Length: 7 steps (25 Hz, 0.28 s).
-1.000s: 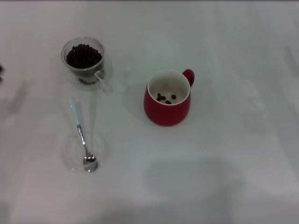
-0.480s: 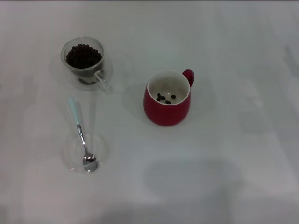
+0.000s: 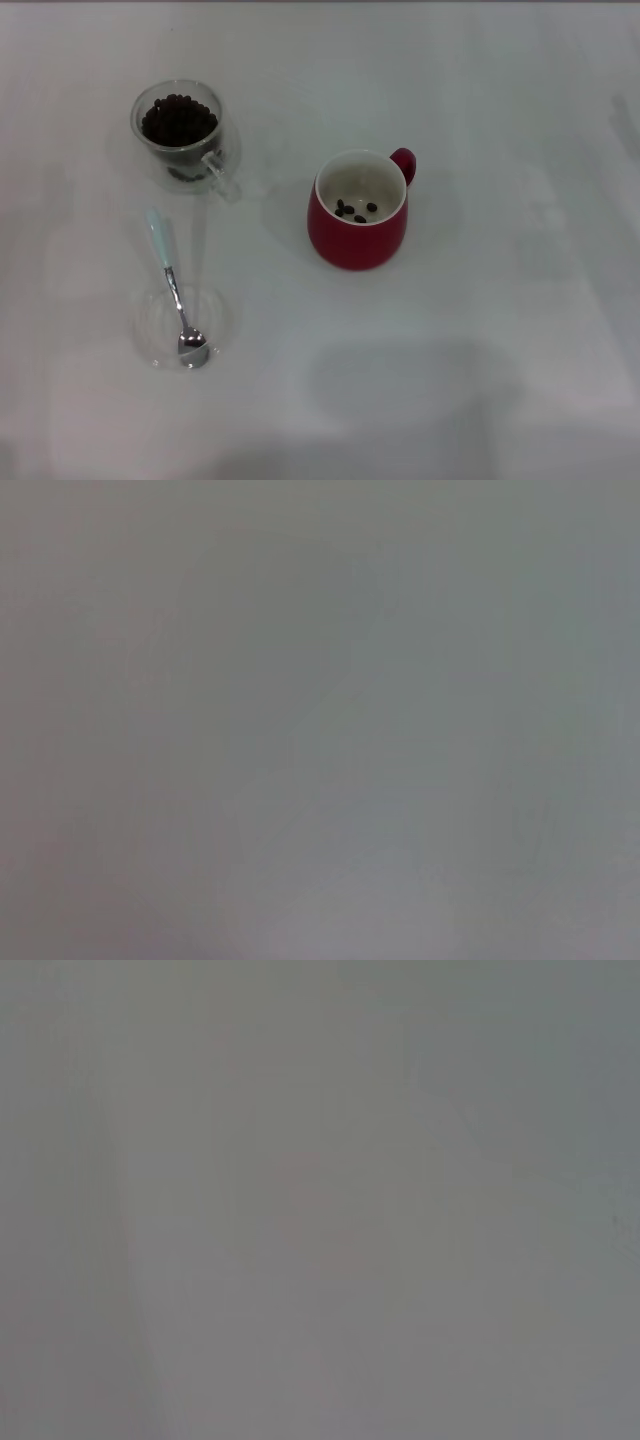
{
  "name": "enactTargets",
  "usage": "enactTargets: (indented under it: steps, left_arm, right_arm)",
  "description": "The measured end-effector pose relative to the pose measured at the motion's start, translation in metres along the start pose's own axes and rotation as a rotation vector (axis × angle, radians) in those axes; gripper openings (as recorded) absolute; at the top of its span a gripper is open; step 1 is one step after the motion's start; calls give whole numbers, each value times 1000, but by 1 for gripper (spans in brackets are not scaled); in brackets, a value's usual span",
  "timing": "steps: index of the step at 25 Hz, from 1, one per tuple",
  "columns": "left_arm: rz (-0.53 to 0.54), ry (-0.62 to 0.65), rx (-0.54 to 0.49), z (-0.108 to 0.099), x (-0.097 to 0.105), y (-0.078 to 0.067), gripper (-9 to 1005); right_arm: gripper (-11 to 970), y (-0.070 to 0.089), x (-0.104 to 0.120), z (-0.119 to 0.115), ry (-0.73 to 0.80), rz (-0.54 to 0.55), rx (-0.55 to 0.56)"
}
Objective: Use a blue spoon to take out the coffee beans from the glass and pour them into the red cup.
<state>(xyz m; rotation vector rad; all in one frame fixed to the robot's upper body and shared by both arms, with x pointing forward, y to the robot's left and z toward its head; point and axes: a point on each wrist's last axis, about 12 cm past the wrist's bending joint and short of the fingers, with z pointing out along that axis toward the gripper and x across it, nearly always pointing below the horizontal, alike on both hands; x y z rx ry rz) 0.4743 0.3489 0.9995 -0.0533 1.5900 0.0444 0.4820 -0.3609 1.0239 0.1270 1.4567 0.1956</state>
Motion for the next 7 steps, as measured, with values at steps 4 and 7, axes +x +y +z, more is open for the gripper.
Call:
enactTargets:
  steps: [4,7]
  left_arm:
    - [-7,-2,-10,4,-1,0,900]
    - [-10,-14,-13,9,-4,-1,900]
  right_arm:
    - [876,-1,3,6,29,7,39]
    - [876,-1,4,12,35,-7,57]
